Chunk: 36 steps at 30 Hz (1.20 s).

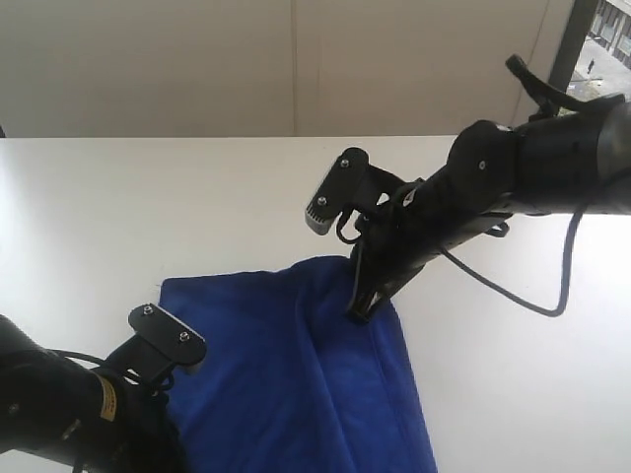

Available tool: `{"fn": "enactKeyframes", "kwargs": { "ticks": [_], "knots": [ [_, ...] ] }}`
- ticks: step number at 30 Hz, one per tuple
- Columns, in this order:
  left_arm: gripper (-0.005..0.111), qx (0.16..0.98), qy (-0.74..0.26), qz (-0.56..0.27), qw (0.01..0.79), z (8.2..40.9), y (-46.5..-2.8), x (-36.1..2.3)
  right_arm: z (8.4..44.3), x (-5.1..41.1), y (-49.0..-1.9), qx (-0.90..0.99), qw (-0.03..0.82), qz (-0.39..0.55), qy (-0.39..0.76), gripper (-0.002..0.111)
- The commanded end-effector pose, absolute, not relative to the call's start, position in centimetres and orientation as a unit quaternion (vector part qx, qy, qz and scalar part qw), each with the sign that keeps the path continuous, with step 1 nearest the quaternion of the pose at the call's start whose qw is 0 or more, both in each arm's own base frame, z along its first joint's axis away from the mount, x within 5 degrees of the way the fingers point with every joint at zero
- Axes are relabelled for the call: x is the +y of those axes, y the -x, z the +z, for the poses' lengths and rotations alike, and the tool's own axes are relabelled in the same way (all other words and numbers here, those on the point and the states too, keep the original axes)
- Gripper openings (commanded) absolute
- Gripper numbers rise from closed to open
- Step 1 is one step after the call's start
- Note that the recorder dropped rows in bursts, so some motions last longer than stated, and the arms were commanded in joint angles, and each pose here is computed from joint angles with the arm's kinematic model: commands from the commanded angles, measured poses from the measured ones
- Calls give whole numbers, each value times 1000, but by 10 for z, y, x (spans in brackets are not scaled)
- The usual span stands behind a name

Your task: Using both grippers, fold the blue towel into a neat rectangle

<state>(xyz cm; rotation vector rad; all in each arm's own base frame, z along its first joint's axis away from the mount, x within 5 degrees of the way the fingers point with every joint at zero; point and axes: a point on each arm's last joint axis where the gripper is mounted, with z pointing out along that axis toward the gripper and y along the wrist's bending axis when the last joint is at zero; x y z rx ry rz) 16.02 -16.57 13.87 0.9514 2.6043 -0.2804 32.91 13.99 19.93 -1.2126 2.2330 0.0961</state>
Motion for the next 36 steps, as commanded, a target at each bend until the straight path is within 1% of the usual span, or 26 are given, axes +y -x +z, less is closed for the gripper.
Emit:
{"fn": "enactKeyframes", "kwargs": {
  "ticks": [1,3,12,19,23,26,27,30,33,36],
  "knots": [
    [0,925,-337,-91,152,134,-156,-162,212,136,-330,856,263,34,443,0],
    [0,925,-337,-91,152,134,-156,-162,215,134,-330,865,242,31,439,0],
    [0,924,-340,-90,153,134,-156,-162,235,131,-334,874,217,9,434,0],
    [0,923,-340,-90,153,134,-156,-162,234,130,-335,876,216,2,431,0],
    [0,923,-340,-90,153,134,-156,-162,221,131,-343,877,216,-5,430,0],
    [0,923,-341,-90,152,134,-156,-162,205,133,-347,882,194,-3,429,0],
    [0,923,-341,-90,152,134,-156,-162,193,132,-349,884,178,-8,432,0],
    [0,923,-341,-90,152,134,-156,-162,176,130,-354,890,157,-28,428,0],
    [0,923,-341,-90,152,134,-156,-162,168,128,-360,887,164,-50,429,0],
    [0,923,-341,-90,152,134,-156,-162,164,130,-365,883,188,-50,427,0]
  ]
}}
